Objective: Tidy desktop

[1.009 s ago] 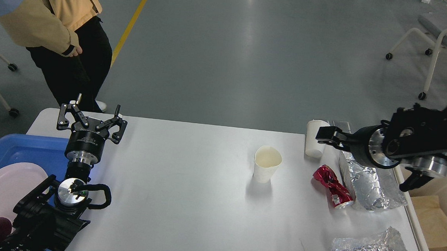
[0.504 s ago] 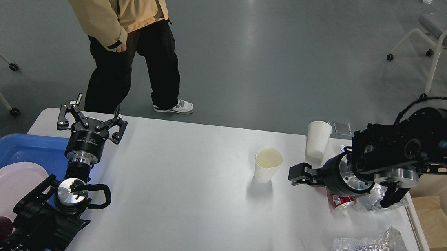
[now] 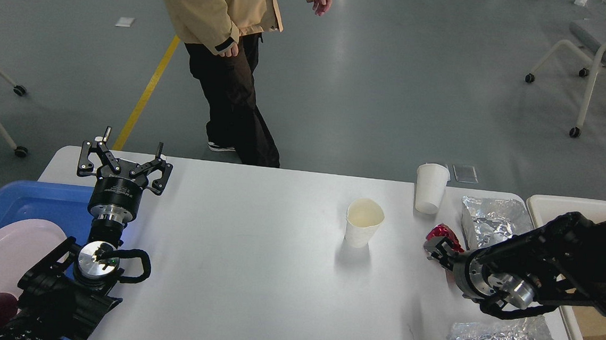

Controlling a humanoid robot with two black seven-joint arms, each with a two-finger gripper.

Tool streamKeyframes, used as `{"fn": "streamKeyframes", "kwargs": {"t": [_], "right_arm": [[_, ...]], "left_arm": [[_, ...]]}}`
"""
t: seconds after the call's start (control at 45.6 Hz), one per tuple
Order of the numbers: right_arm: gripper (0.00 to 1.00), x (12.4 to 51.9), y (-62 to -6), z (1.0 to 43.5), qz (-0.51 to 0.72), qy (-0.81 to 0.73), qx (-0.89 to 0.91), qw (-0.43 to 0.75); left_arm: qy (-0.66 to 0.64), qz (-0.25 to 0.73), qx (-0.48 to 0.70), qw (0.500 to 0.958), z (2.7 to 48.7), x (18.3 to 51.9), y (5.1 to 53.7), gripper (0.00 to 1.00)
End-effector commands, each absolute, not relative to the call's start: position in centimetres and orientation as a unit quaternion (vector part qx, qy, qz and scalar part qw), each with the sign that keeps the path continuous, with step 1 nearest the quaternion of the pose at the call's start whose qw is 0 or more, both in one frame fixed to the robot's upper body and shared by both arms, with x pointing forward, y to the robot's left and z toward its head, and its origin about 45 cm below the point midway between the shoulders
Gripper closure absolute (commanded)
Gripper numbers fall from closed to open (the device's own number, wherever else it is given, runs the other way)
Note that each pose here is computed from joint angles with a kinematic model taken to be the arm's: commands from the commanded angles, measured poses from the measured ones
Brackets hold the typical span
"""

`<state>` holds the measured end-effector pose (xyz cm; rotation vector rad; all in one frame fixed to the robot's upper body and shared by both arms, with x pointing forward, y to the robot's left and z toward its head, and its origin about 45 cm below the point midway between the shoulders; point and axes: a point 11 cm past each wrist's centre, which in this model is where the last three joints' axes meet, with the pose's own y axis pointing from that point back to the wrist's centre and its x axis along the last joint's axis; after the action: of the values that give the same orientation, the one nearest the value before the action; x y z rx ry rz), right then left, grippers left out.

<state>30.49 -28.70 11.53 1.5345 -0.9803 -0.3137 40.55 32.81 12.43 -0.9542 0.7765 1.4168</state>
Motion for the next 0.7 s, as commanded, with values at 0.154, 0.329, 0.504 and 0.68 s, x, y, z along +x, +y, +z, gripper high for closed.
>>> {"fn": "streamKeyframes", "kwargs": {"t": [0.154, 0.329, 0.504, 0.68], "right_arm": [[0.02, 31.9, -30.9, 8.3, -0.138, -0.5, 0.627, 0.581], [0.08, 32.2, -32.7, 7.3, -0.168, -0.545, 0.594, 0.567], [0.23, 31.3, -33.5, 6.1, -0.185, -0.553, 0.579, 0.57], [0.64, 30.9, -33.5, 5.9, -0.188, -0.55, 0.579, 0.571]], "left_arm": [[0.334, 0.609, -0.41, 0.591, 12.4, 40.5, 32.8, 0.0], [0.334, 0.609, -0.41, 0.591, 12.4, 40.5, 32.8, 0.0], [0.334, 0.609, -0.41, 0.591, 12.4, 40.5, 32.8, 0.0], [0.334, 0.609, -0.41, 0.591, 12.4, 40.5, 32.8, 0.0]]}}
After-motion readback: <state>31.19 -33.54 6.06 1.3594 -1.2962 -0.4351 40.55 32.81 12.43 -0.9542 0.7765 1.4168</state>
